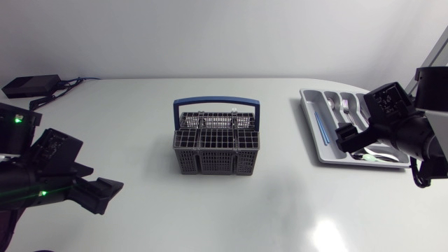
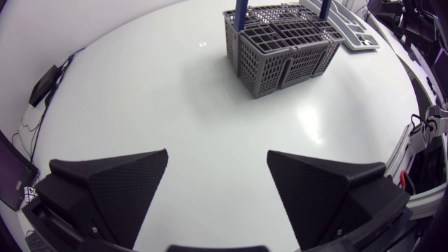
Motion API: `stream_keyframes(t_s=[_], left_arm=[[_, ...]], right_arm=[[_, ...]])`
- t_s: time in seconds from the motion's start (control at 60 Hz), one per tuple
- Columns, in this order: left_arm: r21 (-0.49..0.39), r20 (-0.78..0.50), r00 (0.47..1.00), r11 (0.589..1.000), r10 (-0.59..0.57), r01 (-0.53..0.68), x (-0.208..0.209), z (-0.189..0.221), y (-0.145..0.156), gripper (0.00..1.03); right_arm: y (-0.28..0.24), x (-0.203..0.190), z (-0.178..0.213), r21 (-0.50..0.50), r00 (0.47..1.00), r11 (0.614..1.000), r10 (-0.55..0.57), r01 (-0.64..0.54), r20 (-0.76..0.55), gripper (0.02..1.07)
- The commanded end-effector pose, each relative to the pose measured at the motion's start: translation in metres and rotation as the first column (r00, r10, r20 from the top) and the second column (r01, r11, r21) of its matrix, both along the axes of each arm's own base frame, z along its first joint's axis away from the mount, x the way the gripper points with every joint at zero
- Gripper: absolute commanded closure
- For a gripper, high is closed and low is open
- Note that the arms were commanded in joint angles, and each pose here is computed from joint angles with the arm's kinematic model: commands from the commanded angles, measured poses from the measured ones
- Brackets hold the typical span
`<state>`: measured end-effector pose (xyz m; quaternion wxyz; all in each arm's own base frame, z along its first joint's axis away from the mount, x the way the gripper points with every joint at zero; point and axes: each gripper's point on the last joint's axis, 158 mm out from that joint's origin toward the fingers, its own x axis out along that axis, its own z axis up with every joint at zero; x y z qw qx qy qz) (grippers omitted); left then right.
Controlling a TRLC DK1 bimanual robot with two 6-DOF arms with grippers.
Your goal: Unload the cutlery basket into the drawer organizer.
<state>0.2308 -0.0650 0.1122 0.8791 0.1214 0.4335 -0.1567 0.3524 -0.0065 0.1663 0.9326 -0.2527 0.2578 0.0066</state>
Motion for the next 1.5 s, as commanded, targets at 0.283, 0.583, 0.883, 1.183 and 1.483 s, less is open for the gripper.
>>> stream_keyframes(t_s=[0.283,0.583,0.883,1.183,1.483], left_arm=[[0.029,0.041,0.997,0.998,0.061,-0.062,-0.008,-0.003,0.028,0.04],[0.017,0.17,0.976,0.99,0.135,-0.14,0.002,0.019,0.048,0.04],[-0.016,0.312,0.927,0.977,0.209,-0.215,0.012,0.04,0.065,0.04],[-0.082,0.427,0.862,0.961,0.272,-0.263,0.02,0.044,0.072,0.04],[-0.176,0.535,0.787,0.952,0.307,-0.252,0.022,0.042,0.069,0.04]], right_arm=[[-0.014,-0.027,0.028,0.079,0.981,0.992,-0.114,0.102,0.156,0.06],[-0.011,-0.043,0.021,0.101,0.974,0.991,-0.106,0.088,0.2,0.06],[-0.015,-0.06,0.024,0.12,0.95,0.989,-0.12,0.088,0.289,0.06],[-0.013,-0.076,0.016,0.226,0.929,0.973,-0.133,0.056,0.345,0.06],[-0.006,-0.088,0.002,0.344,0.912,0.939,-0.143,0.002,0.385,0.06]])
